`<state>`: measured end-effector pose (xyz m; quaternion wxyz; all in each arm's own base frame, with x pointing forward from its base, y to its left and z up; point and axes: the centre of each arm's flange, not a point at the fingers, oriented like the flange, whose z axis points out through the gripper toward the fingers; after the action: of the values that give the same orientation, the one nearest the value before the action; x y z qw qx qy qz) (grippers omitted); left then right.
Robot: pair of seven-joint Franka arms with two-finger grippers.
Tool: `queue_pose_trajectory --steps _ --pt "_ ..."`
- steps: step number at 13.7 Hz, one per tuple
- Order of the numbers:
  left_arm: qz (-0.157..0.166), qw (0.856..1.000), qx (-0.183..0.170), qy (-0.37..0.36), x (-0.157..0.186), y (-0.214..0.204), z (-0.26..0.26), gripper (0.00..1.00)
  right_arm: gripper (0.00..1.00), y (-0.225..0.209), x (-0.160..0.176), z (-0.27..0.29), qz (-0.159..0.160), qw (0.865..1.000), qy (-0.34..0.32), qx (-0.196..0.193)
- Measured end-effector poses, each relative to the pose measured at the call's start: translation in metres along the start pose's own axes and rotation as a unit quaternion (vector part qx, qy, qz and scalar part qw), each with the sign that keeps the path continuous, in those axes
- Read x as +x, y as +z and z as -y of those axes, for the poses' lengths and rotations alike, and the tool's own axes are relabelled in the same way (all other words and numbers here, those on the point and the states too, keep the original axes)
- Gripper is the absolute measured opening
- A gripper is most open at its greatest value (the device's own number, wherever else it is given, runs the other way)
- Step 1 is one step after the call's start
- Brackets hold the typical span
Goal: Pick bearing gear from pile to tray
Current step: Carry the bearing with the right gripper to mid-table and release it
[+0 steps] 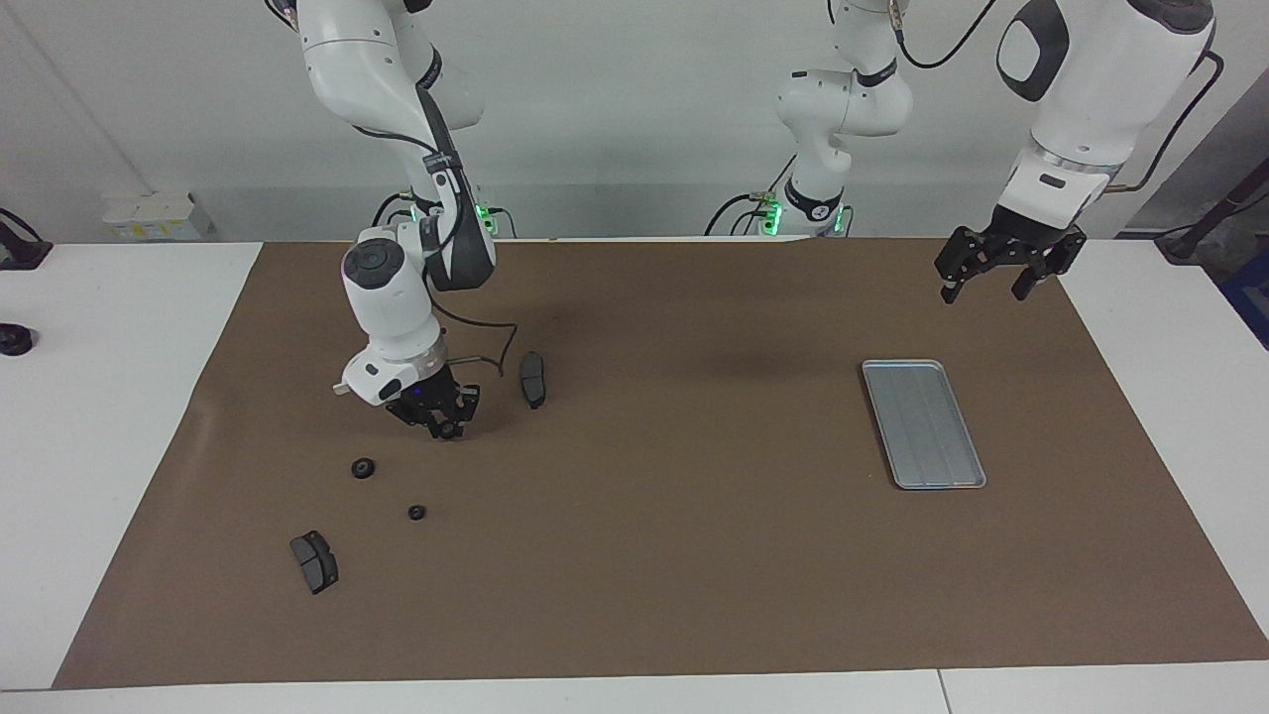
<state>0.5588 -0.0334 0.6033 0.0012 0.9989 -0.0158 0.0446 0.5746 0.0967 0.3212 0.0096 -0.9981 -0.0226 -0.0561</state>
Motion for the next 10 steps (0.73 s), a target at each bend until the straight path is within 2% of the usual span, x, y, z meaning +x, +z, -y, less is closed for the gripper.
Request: queue_pose_trajectory --steps 4,10 --pt "0.000 1.000 0.000 0.000 0.000 0.000 0.000 1.00 0.35 -0.045 0.015 0.070 -0.017 0.999 0.033 0.011" --pt "0.000 1.000 0.000 0.000 0.000 0.000 0.000 1.00 0.35 -0.068 0.014 0.199 -0.035 0.996 0.077 0.043"
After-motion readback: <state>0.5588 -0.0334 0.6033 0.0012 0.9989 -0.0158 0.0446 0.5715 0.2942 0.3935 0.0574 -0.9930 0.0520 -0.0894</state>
